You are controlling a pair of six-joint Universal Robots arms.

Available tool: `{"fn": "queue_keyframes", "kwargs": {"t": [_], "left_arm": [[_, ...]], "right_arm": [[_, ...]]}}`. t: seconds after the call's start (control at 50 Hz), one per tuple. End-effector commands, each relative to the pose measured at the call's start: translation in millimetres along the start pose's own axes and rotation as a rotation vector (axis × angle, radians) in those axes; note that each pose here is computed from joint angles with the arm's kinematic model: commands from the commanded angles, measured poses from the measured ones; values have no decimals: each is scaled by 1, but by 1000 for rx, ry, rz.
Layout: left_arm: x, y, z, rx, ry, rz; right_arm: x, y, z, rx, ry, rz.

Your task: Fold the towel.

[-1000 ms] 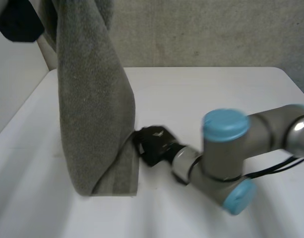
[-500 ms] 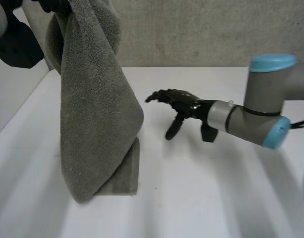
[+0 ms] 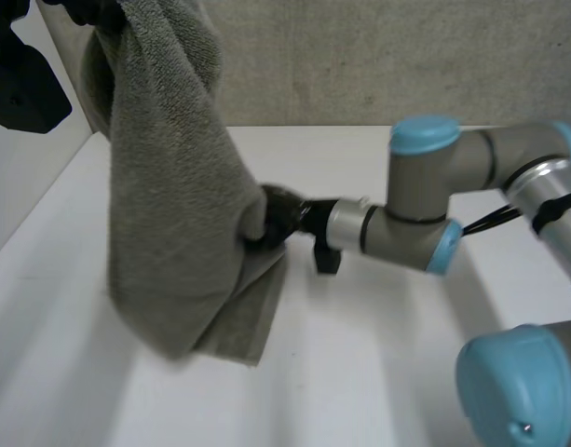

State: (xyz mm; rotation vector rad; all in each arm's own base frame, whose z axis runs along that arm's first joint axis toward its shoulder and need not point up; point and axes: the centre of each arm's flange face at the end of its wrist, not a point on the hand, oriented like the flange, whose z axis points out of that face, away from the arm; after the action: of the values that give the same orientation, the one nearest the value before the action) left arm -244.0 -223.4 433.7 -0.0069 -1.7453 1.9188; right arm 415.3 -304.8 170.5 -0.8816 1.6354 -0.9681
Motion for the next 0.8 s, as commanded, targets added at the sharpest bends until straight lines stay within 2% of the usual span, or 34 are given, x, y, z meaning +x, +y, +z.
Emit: {"fn": "queue_keyframes", "kwargs": {"t": [0.02, 0.06, 0.08, 0.12, 0.14, 0.18, 0.24, 0.28, 0.36, 0.46, 0.56, 0.68, 0.72, 0.74, 0.78, 0.8], "left_arm": [[-18, 6, 13, -12, -57, 8], [-25, 20, 22, -41, -75, 9], [-25, 20, 22, -41, -75, 9], [-30, 32, 28, -58, -84, 12], [-30, 32, 28, -58, -84, 12], [-36, 48, 35, -76, -91, 16], [-39, 57, 38, -86, -96, 18], [-47, 78, 42, -121, -108, 23], [-57, 106, 42, -187, -132, 28], [-78, 164, 34, -346, -177, 75], [-89, 197, 32, -430, -185, 142], [-88, 197, 44, -386, -160, 176], [-80, 178, 67, -251, -121, 184], [-80, 178, 67, -250, -121, 184], [-70, 150, 89, -101, -78, 195], [-70, 150, 89, -100, -78, 195]], "right_arm": [[38, -70, -53, 120, 240, -190], [31, -85, -81, 54, 321, -330], [30, -85, -82, 53, 321, -330], [11, -91, -113, -53, 395, -471], [11, -91, -113, -53, 396, -472], [-9, -92, -133, -119, 475, -601], [-17, -94, -143, -125, 521, -640], [-32, -88, -155, -141, 573, -694], [-36, -73, -161, -187, 594, -705], [-40, -20, -165, -408, 539, -699], [-36, 4, -154, -541, 506, -761], [-18, -13, -139, -498, 596, -845], [0, -46, -123, -349, 684, -953], [1, -46, -123, -348, 684, -954], [10, -90, -112, -145, 778, -1049], [10, -90, -112, -144, 779, -1049]]}}
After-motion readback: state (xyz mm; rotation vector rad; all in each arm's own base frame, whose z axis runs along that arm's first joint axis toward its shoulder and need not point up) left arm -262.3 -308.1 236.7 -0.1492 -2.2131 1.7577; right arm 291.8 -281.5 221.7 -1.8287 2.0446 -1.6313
